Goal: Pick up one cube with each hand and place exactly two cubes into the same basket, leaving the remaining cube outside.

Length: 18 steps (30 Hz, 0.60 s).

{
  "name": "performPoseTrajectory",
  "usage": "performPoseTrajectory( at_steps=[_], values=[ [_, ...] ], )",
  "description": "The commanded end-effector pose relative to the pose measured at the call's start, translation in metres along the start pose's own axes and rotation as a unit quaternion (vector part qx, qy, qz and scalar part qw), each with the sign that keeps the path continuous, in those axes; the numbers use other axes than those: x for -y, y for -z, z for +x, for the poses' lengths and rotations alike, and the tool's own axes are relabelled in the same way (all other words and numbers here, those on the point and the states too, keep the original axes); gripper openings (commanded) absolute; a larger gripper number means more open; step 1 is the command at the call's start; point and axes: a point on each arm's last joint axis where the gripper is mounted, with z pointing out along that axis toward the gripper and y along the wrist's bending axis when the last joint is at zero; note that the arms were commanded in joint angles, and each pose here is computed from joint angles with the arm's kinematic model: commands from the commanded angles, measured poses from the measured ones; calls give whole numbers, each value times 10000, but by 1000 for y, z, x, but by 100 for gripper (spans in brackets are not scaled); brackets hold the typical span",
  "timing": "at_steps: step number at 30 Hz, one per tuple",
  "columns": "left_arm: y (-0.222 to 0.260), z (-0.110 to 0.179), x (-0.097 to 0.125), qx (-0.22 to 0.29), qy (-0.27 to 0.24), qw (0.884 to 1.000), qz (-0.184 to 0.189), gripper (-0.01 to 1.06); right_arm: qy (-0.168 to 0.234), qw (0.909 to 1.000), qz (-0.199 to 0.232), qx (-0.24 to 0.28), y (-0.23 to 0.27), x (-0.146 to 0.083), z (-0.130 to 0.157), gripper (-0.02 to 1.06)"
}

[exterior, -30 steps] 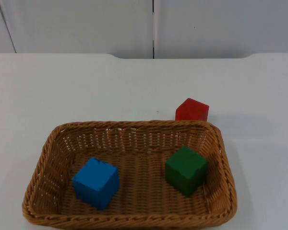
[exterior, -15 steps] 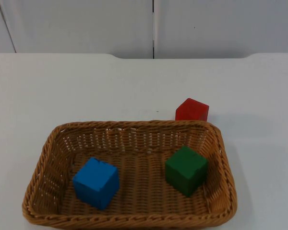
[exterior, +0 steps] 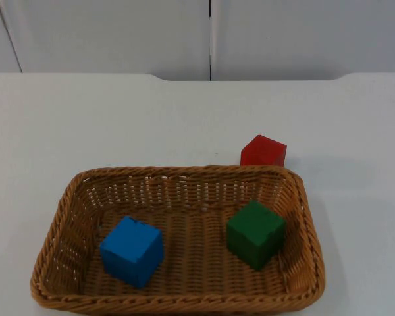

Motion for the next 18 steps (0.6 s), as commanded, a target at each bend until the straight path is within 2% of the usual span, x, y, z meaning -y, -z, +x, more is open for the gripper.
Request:
performPoseTrajectory(
  at_steps=[1, 13, 18],
  values=[
    [-1, 0, -1, 47, 9, 10000, -18, 105, -22, 10000, 10, 59, 0, 0, 0, 105],
    [-1, 0, -1, 47, 9, 10000, -18, 105, -46, 10000, 55, 57, 0, 0, 0, 105],
    [-1, 0, -1, 47, 9, 10000, -18, 105, -220, 9990, 388, 41, 0, 0, 0, 105]
  ],
)
